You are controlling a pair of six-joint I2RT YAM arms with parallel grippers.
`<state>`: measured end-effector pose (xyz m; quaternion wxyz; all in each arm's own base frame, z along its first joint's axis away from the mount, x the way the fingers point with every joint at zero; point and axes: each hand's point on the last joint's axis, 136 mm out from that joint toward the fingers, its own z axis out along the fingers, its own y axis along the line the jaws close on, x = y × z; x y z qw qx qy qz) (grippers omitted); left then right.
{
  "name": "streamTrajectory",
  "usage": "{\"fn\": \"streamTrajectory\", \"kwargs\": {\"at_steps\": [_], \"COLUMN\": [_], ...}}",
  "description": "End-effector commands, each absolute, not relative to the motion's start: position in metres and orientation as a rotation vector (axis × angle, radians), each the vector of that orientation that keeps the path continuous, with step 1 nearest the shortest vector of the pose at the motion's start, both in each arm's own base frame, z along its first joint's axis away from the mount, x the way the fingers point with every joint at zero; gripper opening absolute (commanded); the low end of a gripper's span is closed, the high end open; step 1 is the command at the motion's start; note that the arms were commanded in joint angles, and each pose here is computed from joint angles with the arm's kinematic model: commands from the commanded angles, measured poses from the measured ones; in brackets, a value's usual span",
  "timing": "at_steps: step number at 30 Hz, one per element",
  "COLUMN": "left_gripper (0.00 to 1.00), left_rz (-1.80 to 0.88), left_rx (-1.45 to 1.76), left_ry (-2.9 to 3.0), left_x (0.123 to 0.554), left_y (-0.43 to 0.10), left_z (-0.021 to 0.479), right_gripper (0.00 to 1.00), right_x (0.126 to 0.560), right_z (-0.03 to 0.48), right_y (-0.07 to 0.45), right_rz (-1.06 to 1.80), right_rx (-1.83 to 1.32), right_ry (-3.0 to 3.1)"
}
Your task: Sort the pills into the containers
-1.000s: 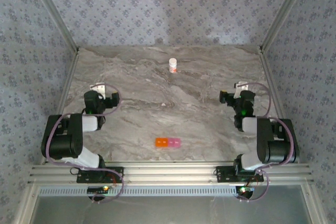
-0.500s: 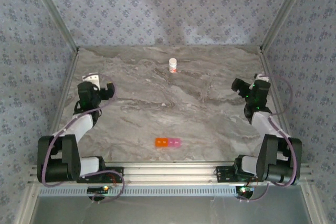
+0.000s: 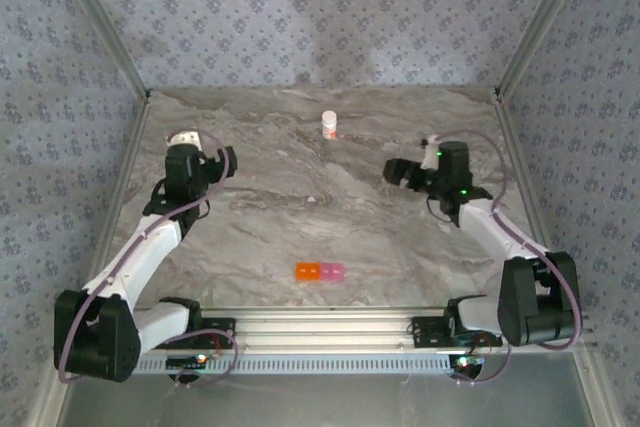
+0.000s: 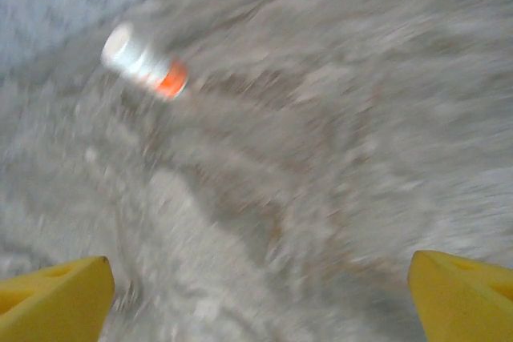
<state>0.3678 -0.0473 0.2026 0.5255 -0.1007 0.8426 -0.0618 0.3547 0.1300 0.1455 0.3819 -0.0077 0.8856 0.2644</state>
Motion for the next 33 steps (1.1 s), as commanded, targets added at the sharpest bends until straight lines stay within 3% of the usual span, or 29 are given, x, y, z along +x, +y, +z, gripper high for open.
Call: {"fn": "streamTrajectory", "kwargs": {"at_steps": [1, 7, 15, 33], "left_gripper": [0.98, 0.98, 0.98, 0.98], "left_rz": [-0.215, -0.28, -0.328, -0.343], "left_rx": [-0.275, -0.28, -0.342, -0.313], "left_ry": [2.086, 2.119, 2.112, 2.193], "left_x": [0.353, 0.338, 0.338, 0.352], "left_y": [-0.063, -0.079, -0.082, -0.096], "left_z": [0.196, 0.184, 0.169, 0.162], "right_gripper": [0.95, 0.92, 0.95, 0.99], "right_x": [0.321, 0.257, 0.198, 0.157], "right_z": [0.139, 0.113, 0.086, 0.065], "right_y": [0.168, 0.232, 0.26, 0.298], "right_rz": [0.669, 0.604, 0.446, 0.332], "right_rx": [-0.242, -0.646, -1.044, -1.41], "right_ry": [2.34, 2.423, 2.375, 2.249]}}
